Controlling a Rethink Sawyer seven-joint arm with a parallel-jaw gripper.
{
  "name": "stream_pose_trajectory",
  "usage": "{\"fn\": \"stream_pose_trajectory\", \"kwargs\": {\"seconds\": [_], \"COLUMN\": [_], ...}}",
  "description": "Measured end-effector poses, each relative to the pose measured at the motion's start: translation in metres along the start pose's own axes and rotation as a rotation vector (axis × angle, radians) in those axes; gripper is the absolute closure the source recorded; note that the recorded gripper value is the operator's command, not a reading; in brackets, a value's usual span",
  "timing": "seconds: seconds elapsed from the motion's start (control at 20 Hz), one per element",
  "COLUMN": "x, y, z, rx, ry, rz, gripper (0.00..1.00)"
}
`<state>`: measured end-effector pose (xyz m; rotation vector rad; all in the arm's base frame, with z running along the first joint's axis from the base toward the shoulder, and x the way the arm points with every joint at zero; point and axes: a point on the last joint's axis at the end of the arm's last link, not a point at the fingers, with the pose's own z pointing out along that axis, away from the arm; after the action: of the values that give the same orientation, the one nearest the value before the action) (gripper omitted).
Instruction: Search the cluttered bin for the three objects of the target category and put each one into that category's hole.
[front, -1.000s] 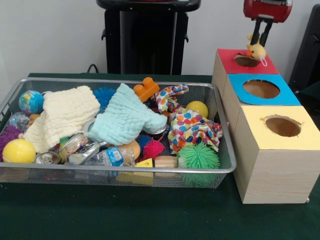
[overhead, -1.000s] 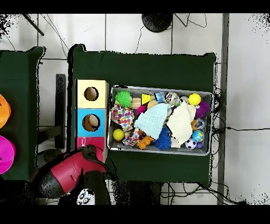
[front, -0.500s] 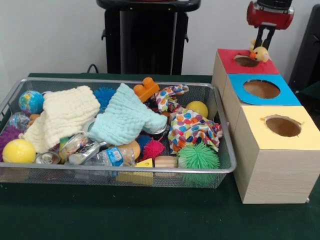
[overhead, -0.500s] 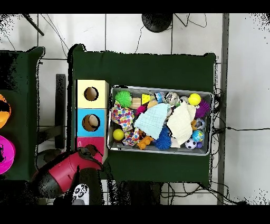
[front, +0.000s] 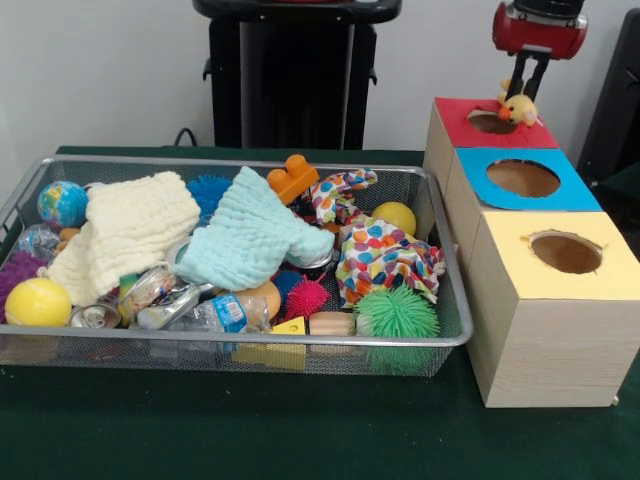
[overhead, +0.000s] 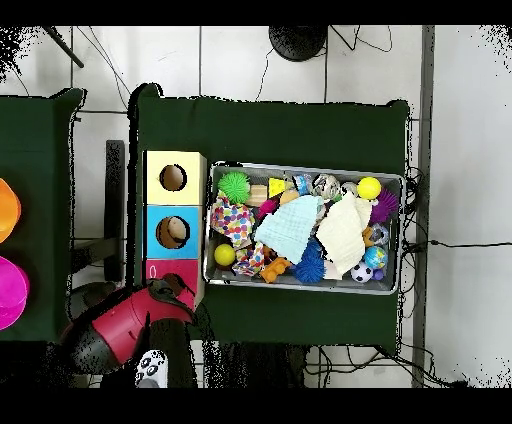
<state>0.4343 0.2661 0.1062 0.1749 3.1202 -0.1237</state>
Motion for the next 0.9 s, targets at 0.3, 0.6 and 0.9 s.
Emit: {"fn": "stream_pose_trajectory", "kwargs": {"seconds": [0.3, 0.6, 0.9], "x": [-0.001, -0.005, -0.012], "y": [0.0, -0.003, -0.012], "z": [0.0, -0.001, -0.001], "rx": [0.002, 0.014, 0.035], "ry": [0.001, -0.004, -0.02], "rz": [0.001, -0.001, -0.011], "gripper": [1.0, 1.0, 1.0]}}
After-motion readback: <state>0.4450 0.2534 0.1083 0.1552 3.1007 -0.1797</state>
